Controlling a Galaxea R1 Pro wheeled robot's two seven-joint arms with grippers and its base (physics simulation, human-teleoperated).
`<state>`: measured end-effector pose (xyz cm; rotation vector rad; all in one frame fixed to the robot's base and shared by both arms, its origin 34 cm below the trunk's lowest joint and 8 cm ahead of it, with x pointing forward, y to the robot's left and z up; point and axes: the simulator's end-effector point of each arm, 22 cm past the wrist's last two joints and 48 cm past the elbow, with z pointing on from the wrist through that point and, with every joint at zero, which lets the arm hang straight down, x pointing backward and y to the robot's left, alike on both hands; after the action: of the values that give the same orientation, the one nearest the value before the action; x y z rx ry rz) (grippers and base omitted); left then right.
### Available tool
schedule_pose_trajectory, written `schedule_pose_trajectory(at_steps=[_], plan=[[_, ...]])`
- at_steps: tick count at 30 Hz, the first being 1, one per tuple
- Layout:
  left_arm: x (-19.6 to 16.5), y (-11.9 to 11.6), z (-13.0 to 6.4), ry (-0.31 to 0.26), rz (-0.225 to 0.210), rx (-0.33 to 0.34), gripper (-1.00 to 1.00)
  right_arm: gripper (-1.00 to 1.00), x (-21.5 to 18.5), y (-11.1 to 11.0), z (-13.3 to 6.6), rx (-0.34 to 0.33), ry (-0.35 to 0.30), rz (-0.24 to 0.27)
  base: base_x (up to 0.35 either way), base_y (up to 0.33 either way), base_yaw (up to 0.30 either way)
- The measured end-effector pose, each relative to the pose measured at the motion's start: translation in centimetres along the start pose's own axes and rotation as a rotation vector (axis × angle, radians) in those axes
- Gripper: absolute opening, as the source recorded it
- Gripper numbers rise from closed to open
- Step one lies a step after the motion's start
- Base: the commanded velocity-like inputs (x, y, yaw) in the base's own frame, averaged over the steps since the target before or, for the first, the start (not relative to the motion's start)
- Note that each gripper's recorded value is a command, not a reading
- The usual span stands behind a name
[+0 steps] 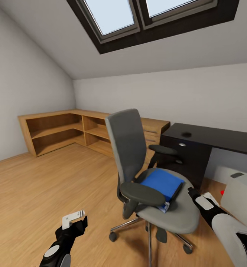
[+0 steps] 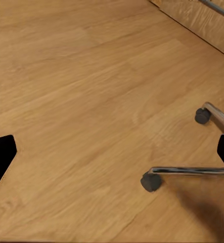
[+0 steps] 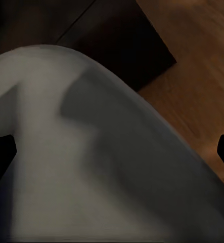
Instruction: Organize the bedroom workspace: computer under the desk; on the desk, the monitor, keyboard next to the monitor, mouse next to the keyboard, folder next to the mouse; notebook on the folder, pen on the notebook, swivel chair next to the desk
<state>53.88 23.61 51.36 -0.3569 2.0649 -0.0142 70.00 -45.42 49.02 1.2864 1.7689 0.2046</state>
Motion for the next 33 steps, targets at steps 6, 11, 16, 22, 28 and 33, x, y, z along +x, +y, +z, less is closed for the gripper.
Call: schedule_pose_trajectory(at_steps=[6,11,16,22,28,33], plan=[[0.0,0.0,0.0,0.0,0.0,0.0,1.0,1.0,0.1,0.1,0.0,-0.002,0.0,-0.002,0.0,0.0,0.276],[0.0,0.0,0.0,0.0,0.0,0.0,1.0,1.0,0.2,0.3,0.0,-0.007,0.001,0.004,0.0,0.0,0.276],[0.0,-0.2,0.0,0.0,0.001,0.003,1.0,1.0,0.8,1.7,-0.2,-0.035,0.006,0.013,0.0,0.0,0.276],[0.0,-0.2,0.0,0.0,0.002,0.004,1.0,1.0,0.7,1.8,-0.2,-0.036,0.004,0.006,0.0,0.0,0.276],[0.0,-0.2,0.0,0.0,0.002,0.004,1.0,1.0,0.7,1.8,-0.3,-0.037,0.003,0.006,0.0,0.0,0.276],[0.1,-0.2,0.0,0.001,0.003,0.004,1.0,1.0,0.7,1.9,-0.3,-0.043,0.006,0.018,-0.004,0.0,0.176]])
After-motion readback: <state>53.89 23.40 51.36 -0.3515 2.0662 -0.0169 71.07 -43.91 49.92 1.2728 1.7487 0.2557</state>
